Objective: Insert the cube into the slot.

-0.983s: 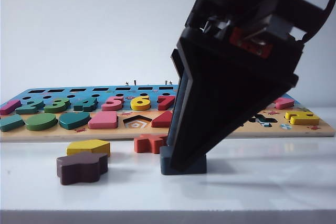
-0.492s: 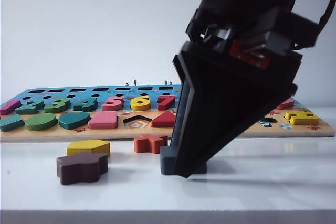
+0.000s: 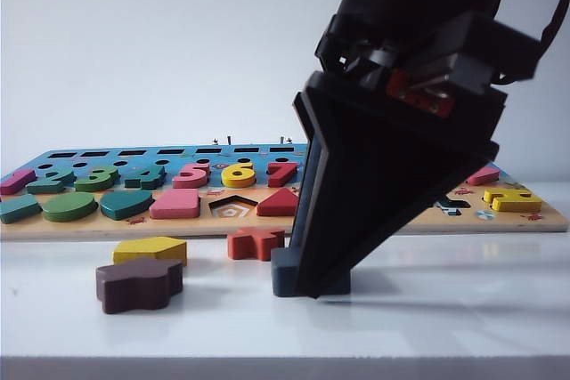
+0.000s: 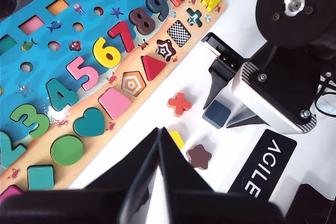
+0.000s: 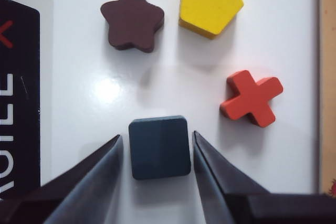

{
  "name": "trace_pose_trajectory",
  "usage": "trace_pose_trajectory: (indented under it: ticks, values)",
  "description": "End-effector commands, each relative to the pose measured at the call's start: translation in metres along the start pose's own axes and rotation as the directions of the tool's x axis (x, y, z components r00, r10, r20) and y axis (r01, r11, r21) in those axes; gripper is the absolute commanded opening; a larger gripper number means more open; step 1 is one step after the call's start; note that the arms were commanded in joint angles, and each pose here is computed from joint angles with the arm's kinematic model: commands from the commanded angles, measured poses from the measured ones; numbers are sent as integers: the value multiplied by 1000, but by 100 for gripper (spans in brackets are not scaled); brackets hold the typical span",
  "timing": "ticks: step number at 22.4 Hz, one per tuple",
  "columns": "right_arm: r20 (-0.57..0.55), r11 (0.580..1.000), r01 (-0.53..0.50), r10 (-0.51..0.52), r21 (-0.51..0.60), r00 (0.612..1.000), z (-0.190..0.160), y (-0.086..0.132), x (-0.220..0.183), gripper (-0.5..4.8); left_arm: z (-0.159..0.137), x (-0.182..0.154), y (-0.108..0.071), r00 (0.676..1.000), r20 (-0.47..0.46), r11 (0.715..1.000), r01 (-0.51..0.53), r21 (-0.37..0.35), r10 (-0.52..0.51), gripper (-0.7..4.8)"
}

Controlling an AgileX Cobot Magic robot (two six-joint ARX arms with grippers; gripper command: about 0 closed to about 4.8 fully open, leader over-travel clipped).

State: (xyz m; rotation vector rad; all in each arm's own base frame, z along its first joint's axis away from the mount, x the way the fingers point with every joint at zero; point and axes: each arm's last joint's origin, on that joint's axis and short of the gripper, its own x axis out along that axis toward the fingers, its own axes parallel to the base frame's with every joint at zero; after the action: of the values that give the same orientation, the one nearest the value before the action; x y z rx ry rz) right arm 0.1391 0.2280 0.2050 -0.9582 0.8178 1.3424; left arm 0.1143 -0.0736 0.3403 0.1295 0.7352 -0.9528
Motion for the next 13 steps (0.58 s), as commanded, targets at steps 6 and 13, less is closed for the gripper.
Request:
trace_pose_trajectory:
  ticks: [6,13]
  values:
    - [6,1000,7,-7,-10,1000,1,-1,0,215,1,0,0,1000,10,1000,8,10,-8,17]
    - [6,1000,8,-8,-9,1000,1,-1,-1,172,1,0,0,1000,10,1000,8,10,-8,17]
